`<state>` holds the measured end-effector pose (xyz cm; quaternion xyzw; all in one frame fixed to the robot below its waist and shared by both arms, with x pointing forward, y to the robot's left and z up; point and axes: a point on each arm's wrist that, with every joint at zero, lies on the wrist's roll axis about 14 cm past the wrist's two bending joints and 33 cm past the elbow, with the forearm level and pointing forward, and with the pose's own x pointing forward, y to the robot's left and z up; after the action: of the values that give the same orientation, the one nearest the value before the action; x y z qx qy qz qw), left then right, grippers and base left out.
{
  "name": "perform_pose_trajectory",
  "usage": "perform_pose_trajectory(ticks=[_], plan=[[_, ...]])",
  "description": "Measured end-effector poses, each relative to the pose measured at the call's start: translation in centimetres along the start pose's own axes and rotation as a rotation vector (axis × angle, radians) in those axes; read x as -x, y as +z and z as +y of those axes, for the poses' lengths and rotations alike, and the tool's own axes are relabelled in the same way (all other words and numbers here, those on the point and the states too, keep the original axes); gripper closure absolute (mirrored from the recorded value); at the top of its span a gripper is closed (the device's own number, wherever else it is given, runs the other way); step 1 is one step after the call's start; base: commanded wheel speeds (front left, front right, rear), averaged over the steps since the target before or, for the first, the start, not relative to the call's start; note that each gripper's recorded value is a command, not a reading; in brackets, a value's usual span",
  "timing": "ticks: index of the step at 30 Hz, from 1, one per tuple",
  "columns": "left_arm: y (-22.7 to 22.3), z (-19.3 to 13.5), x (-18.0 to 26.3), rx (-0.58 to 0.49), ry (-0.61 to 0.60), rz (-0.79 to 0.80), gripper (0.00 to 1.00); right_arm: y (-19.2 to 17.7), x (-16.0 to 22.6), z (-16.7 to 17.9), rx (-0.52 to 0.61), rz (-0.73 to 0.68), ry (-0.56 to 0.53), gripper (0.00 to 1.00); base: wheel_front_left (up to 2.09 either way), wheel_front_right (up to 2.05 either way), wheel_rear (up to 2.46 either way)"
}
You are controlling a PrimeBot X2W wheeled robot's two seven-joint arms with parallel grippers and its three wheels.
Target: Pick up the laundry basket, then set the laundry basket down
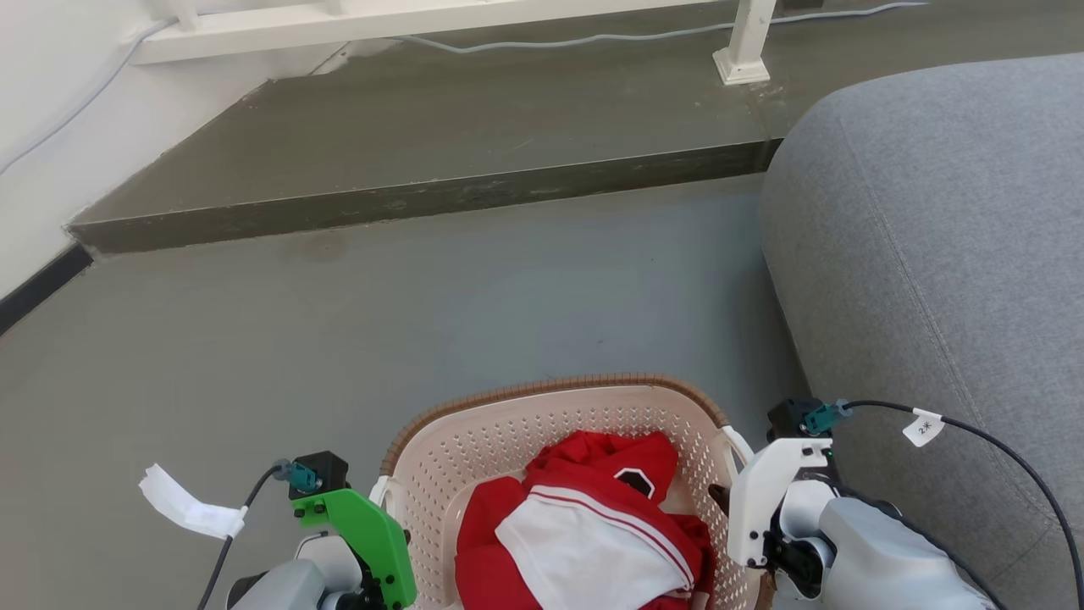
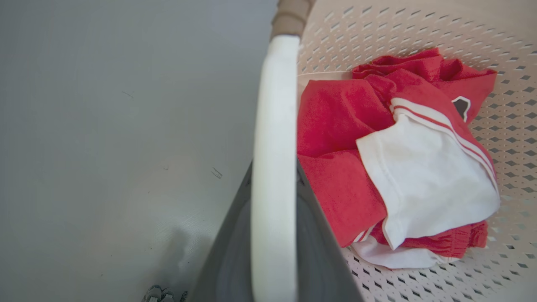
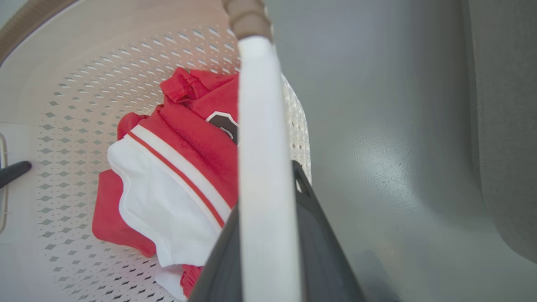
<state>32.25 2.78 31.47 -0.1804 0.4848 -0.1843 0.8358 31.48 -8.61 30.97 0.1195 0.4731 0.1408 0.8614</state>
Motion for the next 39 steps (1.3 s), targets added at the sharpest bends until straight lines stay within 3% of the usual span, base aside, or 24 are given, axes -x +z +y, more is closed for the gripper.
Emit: perform_pose_trajectory(ticks=[20,39], plan=[[-0.3,0.2,-0.8,0.004,0.000,0.016,1.00,-0.2,-0.6,-0.4,-0.020,0.015,-0.002,1.00,0.00,0.00,0.00],[3.8,1.7,-4.2,0.020,-0.008,-0.066,1.00,3.3,-4.3,-1.5,-0.044,-0.062,-0.006,1.00,0.00,0.00,0.00]])
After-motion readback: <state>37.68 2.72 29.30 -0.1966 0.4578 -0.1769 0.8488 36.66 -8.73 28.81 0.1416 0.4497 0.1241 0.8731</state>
